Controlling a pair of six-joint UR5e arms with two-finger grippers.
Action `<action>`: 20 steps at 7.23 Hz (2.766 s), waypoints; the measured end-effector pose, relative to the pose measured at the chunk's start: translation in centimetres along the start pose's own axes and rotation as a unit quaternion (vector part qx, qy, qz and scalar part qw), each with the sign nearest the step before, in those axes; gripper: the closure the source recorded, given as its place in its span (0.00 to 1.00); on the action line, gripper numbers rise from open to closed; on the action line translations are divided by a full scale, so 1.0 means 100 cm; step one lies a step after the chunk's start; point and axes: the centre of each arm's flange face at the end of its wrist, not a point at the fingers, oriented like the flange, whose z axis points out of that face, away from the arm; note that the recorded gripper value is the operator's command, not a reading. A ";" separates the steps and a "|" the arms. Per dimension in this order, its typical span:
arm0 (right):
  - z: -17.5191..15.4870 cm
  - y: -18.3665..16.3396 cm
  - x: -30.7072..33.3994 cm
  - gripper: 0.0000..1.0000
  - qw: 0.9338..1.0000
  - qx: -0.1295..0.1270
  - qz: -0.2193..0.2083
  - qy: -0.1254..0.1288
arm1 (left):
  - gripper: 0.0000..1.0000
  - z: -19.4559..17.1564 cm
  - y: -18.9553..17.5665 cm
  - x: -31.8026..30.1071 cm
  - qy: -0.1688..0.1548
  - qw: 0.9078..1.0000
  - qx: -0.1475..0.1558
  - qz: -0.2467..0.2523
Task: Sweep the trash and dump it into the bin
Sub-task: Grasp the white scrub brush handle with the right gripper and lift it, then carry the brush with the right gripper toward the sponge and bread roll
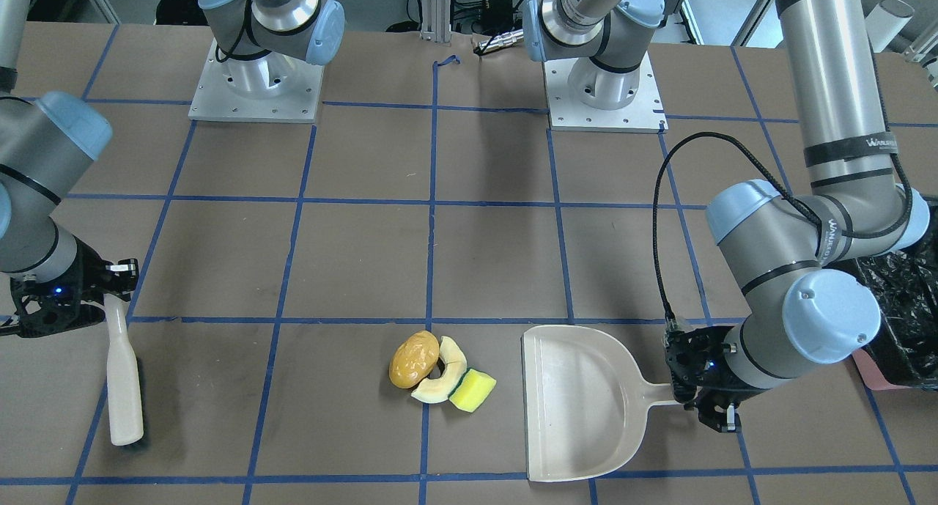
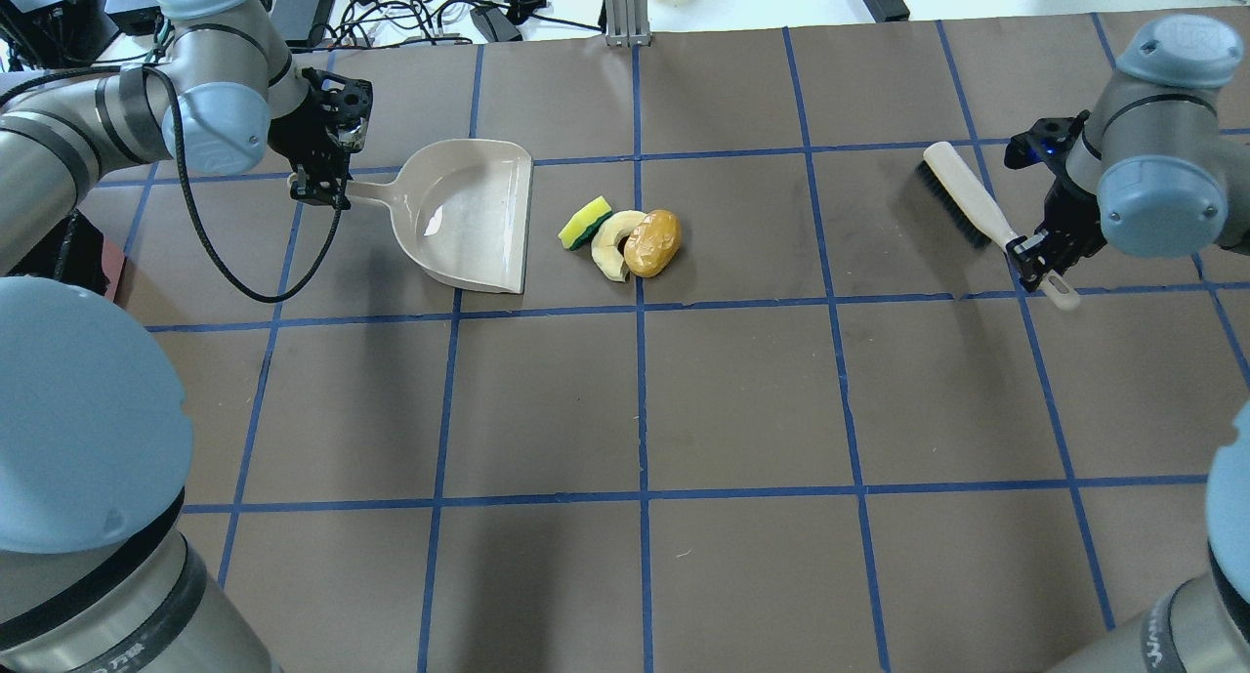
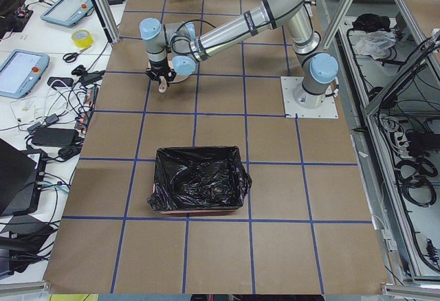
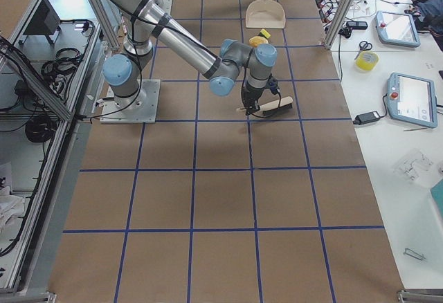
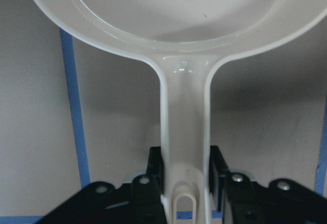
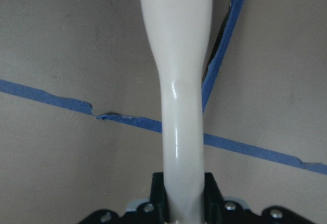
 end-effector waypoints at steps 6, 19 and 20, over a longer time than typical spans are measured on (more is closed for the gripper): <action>-0.035 0.001 -0.030 1.00 0.995 0.011 0.099 -0.002 | 0.86 0.001 -0.006 0.001 0.001 1.000 -0.001 -0.011; -0.057 -0.017 -0.397 1.00 0.939 -0.044 0.327 -0.096 | 0.86 0.006 -0.008 0.001 0.005 1.000 0.002 -0.021; -0.054 -0.020 -0.407 1.00 0.938 -0.051 0.326 -0.106 | 0.86 0.006 -0.008 0.001 0.005 1.000 0.002 -0.021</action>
